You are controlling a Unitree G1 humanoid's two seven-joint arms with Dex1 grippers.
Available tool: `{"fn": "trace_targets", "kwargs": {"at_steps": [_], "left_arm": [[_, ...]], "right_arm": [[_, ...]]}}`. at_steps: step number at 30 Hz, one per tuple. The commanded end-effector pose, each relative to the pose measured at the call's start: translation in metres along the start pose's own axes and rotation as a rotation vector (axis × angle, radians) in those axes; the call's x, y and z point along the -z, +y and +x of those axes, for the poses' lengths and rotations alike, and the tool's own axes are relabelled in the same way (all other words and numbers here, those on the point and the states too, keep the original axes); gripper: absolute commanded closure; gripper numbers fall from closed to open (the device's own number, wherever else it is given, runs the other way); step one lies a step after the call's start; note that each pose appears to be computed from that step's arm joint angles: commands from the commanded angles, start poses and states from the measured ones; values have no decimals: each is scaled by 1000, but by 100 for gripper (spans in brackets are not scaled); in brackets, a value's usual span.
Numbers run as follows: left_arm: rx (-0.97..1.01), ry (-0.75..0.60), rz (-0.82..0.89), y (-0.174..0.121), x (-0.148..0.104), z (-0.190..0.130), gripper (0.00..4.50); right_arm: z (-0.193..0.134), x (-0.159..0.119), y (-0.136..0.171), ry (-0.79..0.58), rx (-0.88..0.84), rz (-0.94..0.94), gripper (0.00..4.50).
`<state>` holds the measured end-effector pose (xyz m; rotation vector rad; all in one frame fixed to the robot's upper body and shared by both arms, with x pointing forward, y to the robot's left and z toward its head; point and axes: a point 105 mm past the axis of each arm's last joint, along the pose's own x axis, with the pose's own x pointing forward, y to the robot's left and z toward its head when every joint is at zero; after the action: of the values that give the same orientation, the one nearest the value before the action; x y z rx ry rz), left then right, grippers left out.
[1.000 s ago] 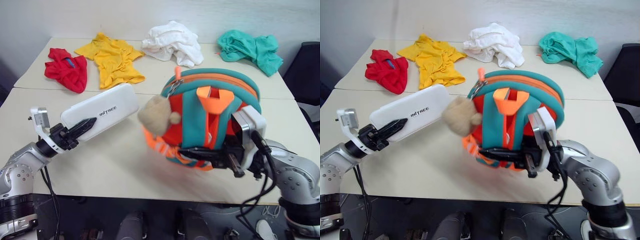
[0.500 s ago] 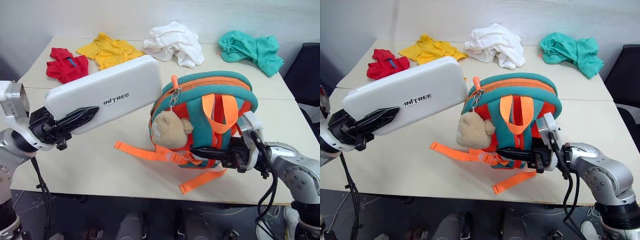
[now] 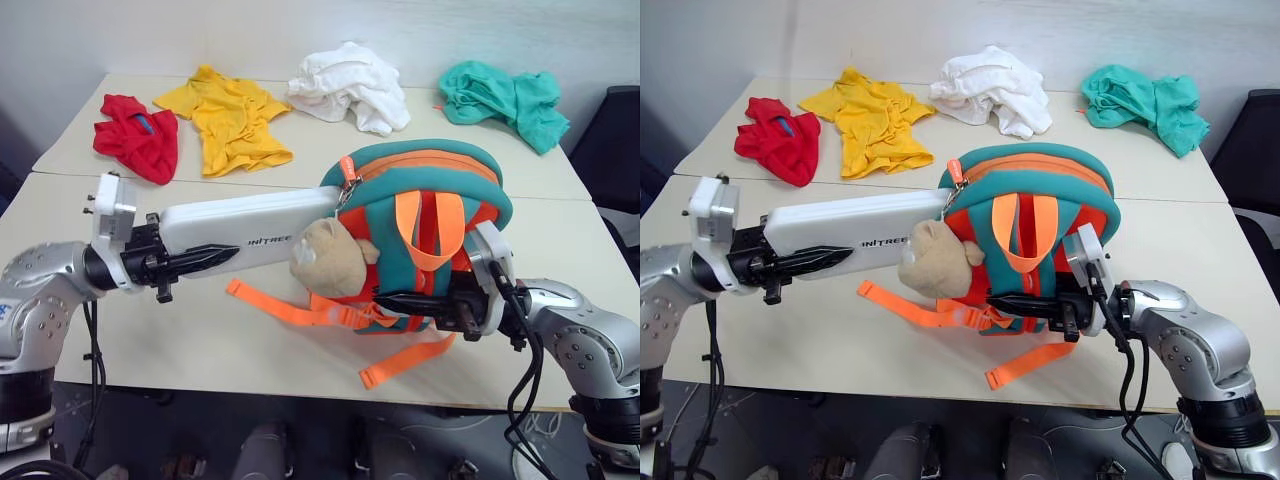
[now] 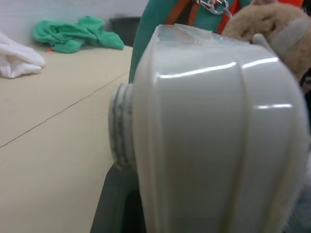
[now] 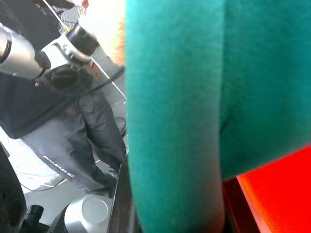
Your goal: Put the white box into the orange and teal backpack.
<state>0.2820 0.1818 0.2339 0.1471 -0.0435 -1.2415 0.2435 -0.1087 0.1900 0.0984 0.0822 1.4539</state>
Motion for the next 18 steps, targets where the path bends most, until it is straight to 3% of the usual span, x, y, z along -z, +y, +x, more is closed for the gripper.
{"fn": "trace_targets", "kwargs": {"at_steps": [1,4,10,15,17,18], "left_arm": [[74,44,29,6,-6,33,333],[153,54,35,7,-19,71,333],[259,166,23,3,-9,141,333],[257,120,4,4,-8,177,333],[286,43,20,-1,-15,182,333],[306,13,26,-4,-18,175,260]], "right_arm": [[0,-5,1,-2,-14,-35,448],[1,-5,0,1,-23,-36,448],[4,-4,0,5,-37,-56,448],[6,-3,0,0,-33,-67,448],[7,-3,0,-8,-21,-72,448],[7,-3,0,-12,-11,-73,448]]}}
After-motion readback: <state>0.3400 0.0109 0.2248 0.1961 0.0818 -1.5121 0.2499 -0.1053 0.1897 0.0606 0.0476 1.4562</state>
